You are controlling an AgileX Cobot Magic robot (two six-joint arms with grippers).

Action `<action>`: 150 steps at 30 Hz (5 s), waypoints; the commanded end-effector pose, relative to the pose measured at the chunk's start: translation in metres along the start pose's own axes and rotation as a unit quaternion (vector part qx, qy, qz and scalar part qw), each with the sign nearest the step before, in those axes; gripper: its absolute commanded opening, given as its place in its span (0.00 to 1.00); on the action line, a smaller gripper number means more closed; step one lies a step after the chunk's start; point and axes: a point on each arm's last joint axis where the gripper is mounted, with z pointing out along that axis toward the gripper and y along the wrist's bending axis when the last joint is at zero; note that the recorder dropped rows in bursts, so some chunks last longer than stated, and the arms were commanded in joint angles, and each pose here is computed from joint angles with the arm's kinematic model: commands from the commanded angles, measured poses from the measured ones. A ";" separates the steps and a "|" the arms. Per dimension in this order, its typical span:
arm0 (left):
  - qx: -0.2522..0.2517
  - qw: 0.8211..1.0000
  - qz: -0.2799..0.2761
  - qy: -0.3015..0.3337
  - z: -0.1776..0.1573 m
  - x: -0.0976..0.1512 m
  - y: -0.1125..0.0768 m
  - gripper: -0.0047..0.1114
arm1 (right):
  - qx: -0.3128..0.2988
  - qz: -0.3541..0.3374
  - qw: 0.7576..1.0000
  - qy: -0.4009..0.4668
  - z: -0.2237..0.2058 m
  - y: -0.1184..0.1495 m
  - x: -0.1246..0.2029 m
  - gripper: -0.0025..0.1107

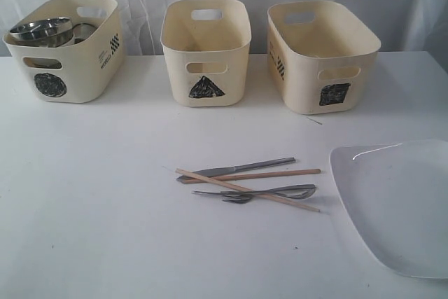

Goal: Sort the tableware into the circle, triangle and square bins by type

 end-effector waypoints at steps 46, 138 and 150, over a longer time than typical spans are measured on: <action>-0.001 1.000 -0.007 -0.003 0.000 0.001 0.000 0.04 | -0.086 0.338 0.899 -0.266 -0.039 -0.007 -0.094 0.02; -0.001 1.000 -0.007 -0.003 0.000 0.001 0.000 0.04 | -0.250 -0.399 0.737 0.486 0.302 0.142 -0.041 0.44; -0.001 1.000 -0.007 -0.003 0.000 0.001 0.000 0.04 | -0.255 -0.393 0.746 0.473 0.308 0.146 -0.034 0.44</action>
